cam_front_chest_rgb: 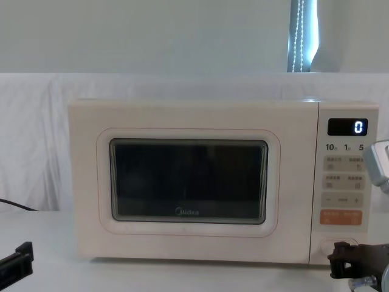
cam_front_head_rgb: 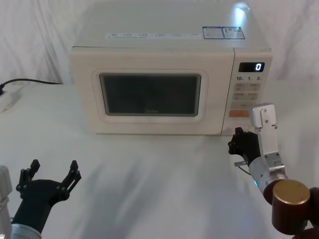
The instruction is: Press the button to open the microwave door with one hand; close the microwave door with the other hand.
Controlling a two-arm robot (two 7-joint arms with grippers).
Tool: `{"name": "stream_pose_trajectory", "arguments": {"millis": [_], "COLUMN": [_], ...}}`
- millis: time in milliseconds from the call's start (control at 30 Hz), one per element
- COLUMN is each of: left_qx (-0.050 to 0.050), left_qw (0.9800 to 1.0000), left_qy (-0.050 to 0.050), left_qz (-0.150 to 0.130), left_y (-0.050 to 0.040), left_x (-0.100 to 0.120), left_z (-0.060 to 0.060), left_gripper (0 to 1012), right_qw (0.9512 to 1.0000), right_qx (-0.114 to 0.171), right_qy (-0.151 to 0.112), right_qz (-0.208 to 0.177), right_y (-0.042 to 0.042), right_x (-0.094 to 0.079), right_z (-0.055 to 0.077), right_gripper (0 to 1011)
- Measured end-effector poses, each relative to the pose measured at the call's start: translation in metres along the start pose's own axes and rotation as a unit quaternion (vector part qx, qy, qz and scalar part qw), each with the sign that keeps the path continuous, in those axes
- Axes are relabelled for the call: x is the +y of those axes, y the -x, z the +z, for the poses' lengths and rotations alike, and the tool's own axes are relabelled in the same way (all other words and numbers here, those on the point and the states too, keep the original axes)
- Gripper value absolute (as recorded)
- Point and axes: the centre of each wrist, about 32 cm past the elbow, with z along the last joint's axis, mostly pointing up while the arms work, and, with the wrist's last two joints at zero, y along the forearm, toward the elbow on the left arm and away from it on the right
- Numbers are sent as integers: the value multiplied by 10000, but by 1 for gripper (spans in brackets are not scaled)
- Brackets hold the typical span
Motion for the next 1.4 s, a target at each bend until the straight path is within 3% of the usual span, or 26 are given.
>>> {"name": "stream_pose_trajectory", "arguments": {"millis": [467,1400], "left_qx": [0,0], "left_qw": [10000,10000], "left_qy": [0,0], "left_qz": [0,0], "left_y": [0,0], "left_x": [0,0], "left_z": [0,0], "left_gripper": [1001,1001], "right_qw": [9999,9997], "right_qx": [-65,-131], "right_qy": [56,114], "right_qz": [-121,-191], "right_y": [-34,7], "right_x": [74,143], "right_z": [-6,24], "right_gripper": [0,0]}}
